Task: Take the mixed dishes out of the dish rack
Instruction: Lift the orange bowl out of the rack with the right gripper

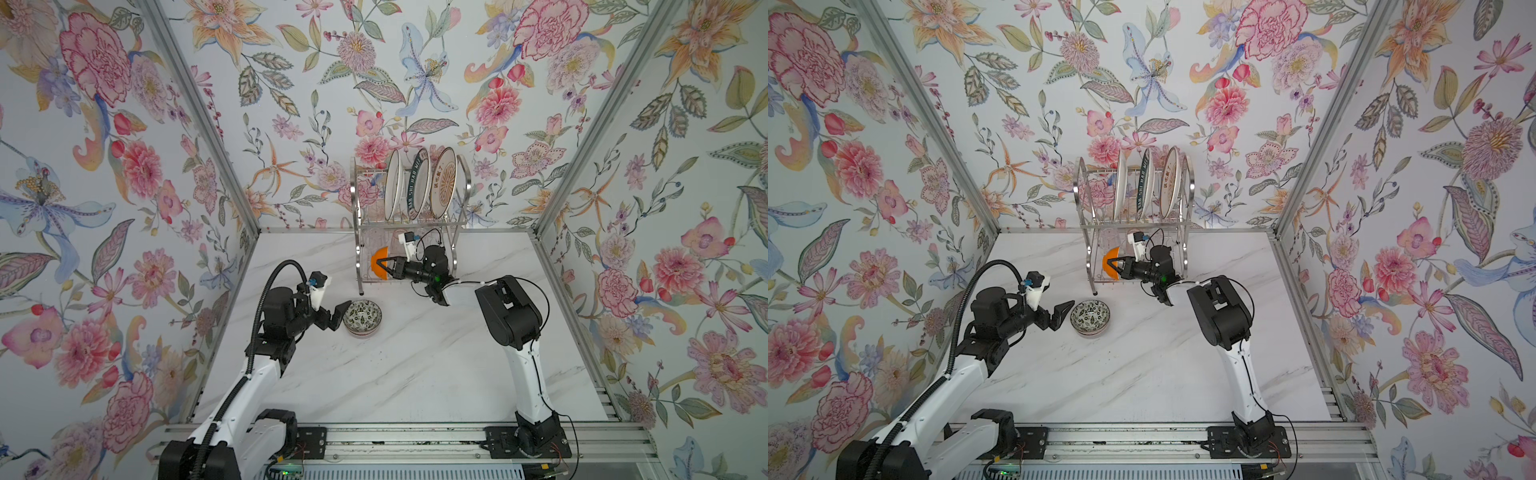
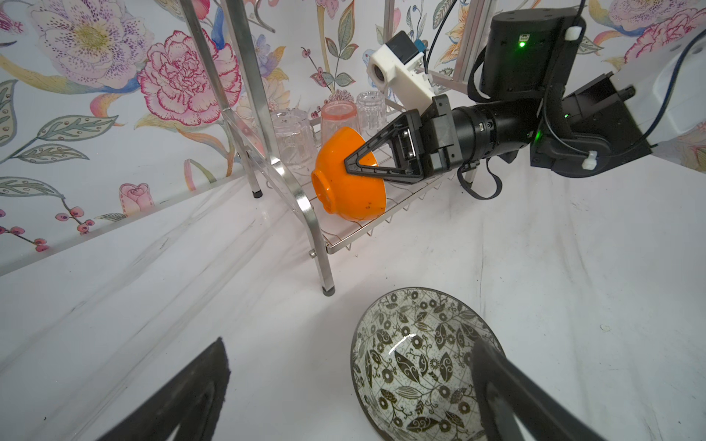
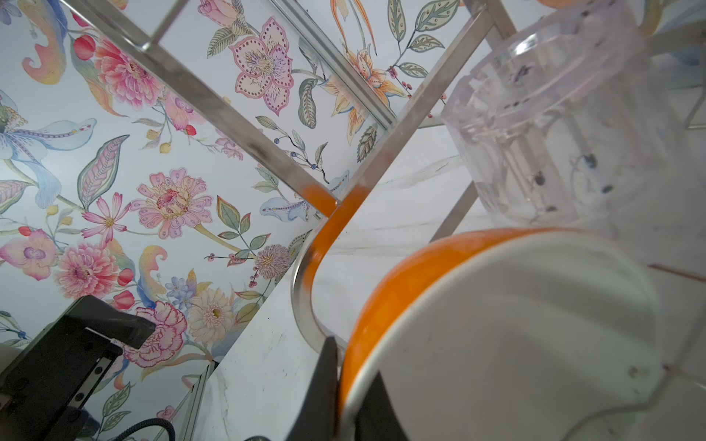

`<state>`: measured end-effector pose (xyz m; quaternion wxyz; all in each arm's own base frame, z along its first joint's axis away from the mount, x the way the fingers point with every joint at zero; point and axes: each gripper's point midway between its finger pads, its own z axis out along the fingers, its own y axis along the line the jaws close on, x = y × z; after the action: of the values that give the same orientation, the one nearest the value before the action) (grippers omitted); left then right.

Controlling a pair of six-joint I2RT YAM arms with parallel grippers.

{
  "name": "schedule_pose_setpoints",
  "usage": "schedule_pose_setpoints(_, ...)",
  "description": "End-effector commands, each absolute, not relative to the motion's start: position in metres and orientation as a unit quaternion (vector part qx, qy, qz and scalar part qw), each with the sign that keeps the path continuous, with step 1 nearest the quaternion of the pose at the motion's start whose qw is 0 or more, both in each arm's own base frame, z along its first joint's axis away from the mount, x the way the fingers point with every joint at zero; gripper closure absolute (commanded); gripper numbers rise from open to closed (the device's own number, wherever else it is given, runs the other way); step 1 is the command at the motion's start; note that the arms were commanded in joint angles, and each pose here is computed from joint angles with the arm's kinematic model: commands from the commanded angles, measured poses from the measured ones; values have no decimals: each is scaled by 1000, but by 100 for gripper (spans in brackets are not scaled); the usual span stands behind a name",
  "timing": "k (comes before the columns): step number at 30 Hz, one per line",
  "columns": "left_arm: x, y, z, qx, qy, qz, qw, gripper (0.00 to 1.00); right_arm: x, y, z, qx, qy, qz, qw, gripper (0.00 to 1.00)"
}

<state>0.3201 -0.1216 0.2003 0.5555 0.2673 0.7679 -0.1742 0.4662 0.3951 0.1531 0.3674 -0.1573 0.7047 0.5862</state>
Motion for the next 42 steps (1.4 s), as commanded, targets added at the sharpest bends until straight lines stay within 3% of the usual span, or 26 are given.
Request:
schedule_pose_setpoints(1,322,-124,201,273,773,-172,547,1,469,397,173,-170,669,616,379,100)
schedule_pose_setpoints(21,332,-118,228,254,765,-152,572,1,463,390,214,-181,597,650,434,100)
schedule_pose_setpoints(42,340,-107,283,210,735,-134,631,1,420,362,235,-201,535,646,506,100)
